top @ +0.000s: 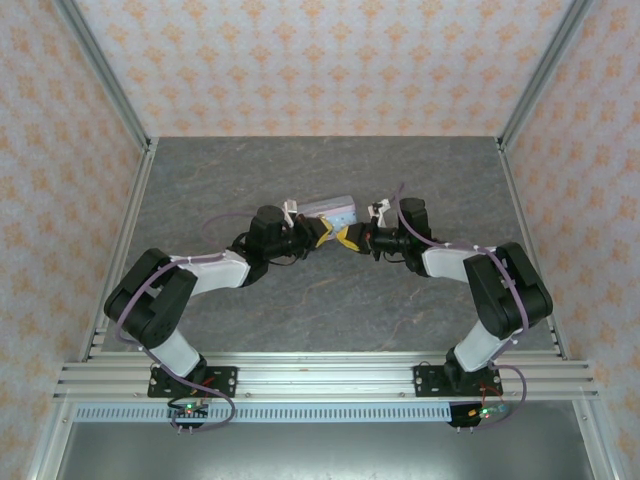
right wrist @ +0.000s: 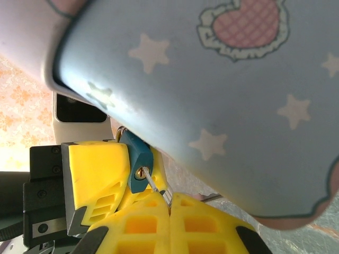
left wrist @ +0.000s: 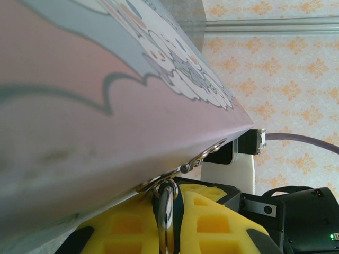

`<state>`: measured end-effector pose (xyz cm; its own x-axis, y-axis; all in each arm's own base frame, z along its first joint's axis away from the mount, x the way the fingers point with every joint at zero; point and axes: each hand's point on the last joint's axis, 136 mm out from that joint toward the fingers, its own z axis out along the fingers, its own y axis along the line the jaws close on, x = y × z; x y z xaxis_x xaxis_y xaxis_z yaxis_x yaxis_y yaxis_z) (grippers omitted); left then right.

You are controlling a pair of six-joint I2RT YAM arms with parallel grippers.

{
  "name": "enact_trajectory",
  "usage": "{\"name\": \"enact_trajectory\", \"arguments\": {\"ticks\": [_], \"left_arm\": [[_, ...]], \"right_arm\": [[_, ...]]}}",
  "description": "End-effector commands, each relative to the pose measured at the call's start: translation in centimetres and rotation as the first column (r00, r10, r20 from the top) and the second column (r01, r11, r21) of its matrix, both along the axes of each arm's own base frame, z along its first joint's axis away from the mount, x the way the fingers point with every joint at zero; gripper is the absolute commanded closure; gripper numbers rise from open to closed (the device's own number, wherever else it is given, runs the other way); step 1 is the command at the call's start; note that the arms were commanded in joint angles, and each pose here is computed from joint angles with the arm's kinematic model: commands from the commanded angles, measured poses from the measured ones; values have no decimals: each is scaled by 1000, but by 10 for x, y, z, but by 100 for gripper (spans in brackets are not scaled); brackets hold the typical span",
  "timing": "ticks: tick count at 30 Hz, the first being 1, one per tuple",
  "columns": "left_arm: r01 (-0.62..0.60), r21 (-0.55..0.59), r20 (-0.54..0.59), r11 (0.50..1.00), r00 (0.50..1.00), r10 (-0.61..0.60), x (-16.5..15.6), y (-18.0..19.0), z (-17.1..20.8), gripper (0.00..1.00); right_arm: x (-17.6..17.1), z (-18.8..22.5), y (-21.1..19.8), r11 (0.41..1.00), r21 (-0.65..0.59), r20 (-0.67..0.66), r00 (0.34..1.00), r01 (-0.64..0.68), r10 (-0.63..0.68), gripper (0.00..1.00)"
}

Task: Unlock the padlock with the key

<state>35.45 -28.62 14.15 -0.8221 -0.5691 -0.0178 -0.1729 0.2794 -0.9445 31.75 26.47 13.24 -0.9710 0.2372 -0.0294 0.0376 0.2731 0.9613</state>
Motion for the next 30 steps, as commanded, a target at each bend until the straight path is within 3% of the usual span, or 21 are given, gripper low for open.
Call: {"name": "enact_trajectory", "arguments": {"ticks": [1,15,30], "left_arm": [[261,-90,148,961,958,-246,-43,-40,62,100],[272,-76,147,959,954,-259,-44,-41,61,100],[294,-53,164,954,945,-282,-50,-39,59,100]], "right_arm": [[9,11,6,1000,-2,36,999,25,-25,100],[7,36,14,994,110,41,999,-4,0,100],[6,28,16,995,96,20,1000,7,-9,100]]}}
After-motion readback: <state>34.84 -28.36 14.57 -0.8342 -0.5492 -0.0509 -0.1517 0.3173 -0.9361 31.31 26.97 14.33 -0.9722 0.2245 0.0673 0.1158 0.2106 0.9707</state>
